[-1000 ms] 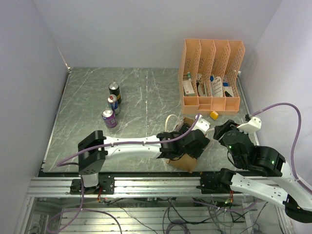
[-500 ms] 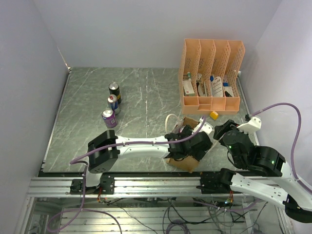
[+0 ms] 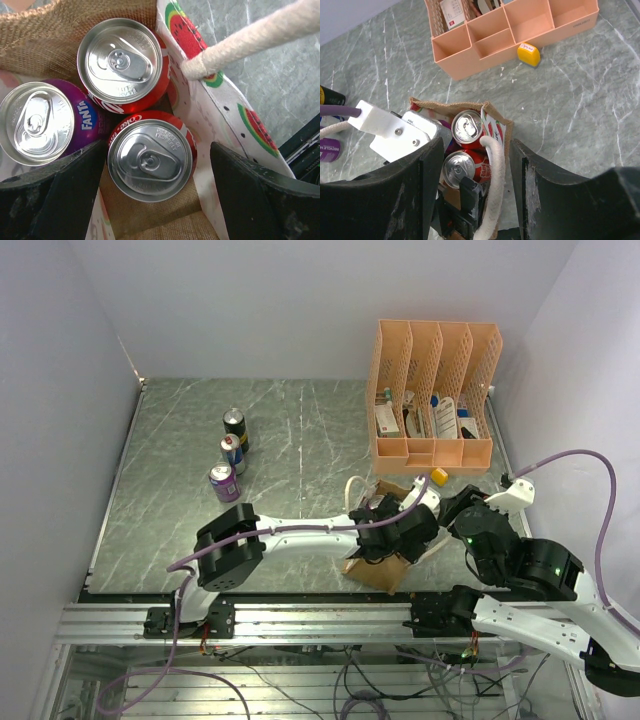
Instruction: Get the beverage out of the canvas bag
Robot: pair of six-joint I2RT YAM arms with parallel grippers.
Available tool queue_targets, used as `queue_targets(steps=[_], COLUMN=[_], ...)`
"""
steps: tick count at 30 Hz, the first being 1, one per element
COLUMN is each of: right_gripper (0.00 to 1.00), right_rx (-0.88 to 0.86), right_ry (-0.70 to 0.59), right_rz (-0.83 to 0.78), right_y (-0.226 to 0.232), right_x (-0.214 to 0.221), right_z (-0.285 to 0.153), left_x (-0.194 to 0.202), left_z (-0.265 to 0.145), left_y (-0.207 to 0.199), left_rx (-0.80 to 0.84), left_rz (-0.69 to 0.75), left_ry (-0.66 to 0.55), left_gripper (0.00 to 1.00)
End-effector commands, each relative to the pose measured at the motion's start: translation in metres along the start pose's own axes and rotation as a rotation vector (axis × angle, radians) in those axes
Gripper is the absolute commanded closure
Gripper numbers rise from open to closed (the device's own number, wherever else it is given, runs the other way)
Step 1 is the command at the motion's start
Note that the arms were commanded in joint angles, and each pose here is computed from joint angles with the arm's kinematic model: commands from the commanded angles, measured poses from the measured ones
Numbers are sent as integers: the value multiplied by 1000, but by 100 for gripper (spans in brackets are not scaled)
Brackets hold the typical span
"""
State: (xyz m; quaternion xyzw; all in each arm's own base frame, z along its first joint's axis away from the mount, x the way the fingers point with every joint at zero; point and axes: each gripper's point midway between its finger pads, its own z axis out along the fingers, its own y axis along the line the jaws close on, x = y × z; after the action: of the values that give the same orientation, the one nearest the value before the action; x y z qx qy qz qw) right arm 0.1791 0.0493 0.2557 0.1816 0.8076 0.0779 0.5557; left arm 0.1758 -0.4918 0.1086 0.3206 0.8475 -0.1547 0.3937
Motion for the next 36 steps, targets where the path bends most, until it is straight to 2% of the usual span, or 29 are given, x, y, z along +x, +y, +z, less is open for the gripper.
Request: queue_targets(steps=[1,5,7,8,10,11,16,20,27,31,36], right_gripper=[45,45,45,45,45,45,45,45,45,45,45], right_rx=[6,6,4,5,8,8,13,15,17,13,17], right_ry=[-18,-19,-19,-19,-17,-17,-16,-14,-20,-21,-15], right_rz=[10,11,12,12,8,8,5,3,16,17,7], right_y=[-1,-1,-1,-1,-1,-1,0,-1,-3,-3,-1], right_x=[-3,-3,-3,-3,-3,-3,-2,-2,-3,-4,-2], right_z=[1,0,0,0,1,1,1,1,0,0,1], left_x=[-3,-3,-5,-6,-12,-14,-28,-40,-60,-69,-82], left_z=[15,15,14,13,9,6,-10,-25,-54,-68,-88], left_y=[-5,-4,-1,1,3,4,2,-1,-2,4,15], left_rx=[21,24,16,16,20,22,57,99,156,156,139], left_rz=[-16,-4,5,6,-2,-4,-29,-48,-79,-87,-92], left_ry=[-13,-13,-12,-12,-21,-26,-62,-91,-139,-167,-200], left_gripper=[6,13,20,28,50,56,58,67,76,78,87])
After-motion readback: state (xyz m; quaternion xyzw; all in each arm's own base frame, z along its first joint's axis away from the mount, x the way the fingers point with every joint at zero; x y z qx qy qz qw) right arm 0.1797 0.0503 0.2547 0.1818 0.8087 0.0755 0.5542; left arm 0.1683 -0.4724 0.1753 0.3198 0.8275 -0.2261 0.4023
